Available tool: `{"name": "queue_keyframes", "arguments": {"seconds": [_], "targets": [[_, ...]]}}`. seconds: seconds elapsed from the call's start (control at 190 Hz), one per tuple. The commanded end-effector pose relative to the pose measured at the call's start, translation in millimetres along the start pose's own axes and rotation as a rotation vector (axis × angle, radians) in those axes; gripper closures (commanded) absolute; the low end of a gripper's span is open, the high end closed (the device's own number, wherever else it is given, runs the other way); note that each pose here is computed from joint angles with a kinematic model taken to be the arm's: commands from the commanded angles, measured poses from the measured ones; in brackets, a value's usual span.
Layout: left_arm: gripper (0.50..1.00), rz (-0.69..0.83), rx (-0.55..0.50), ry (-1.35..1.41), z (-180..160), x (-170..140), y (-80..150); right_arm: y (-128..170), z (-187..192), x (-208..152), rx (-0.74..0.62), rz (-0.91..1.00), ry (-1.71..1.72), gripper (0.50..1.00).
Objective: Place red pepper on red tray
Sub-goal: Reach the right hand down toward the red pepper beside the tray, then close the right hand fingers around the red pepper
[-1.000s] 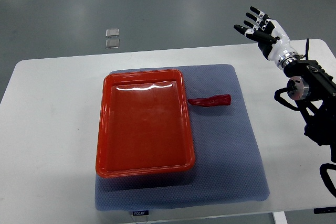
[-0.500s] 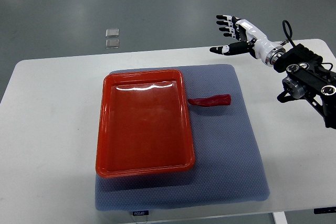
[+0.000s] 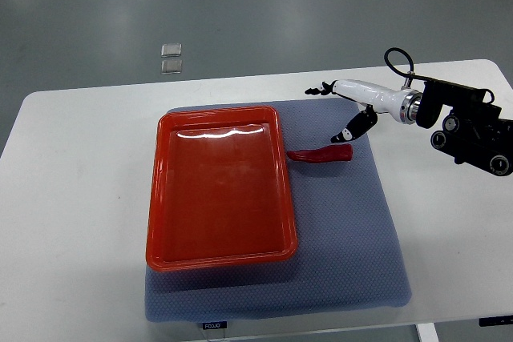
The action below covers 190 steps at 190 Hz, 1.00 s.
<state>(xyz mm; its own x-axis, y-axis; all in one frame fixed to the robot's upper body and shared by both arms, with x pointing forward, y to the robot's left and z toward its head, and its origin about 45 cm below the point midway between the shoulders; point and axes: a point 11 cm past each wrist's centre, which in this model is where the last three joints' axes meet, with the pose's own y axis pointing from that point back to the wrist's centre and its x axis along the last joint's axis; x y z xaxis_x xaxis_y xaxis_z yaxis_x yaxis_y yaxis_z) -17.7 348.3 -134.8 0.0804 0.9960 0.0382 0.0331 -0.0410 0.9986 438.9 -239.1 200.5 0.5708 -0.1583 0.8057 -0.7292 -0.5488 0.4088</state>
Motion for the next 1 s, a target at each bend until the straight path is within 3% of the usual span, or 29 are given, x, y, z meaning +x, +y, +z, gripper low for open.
{"name": "queue_keyframes", "arguments": {"seconds": [0.0, 0.353, 0.626, 0.995], "targets": [[0.5, 0.0, 0.0, 0.0, 0, 0, 0, 2, 4, -6, -0.017, -0.04, 0.087, 0.597], [0.5, 0.0, 0.0, 0.0, 0, 0, 0, 2, -2, -25, -0.019, -0.139, 0.193, 0.601], [0.5, 0.0, 0.0, 0.0, 0, 0, 0, 3, -3, -17, -0.017, -0.137, 0.208, 0.605], [0.5, 0.0, 0.0, 0.0, 0, 0, 0, -2, -8, -35, -0.011, -0.175, 0.224, 0.66]]}}
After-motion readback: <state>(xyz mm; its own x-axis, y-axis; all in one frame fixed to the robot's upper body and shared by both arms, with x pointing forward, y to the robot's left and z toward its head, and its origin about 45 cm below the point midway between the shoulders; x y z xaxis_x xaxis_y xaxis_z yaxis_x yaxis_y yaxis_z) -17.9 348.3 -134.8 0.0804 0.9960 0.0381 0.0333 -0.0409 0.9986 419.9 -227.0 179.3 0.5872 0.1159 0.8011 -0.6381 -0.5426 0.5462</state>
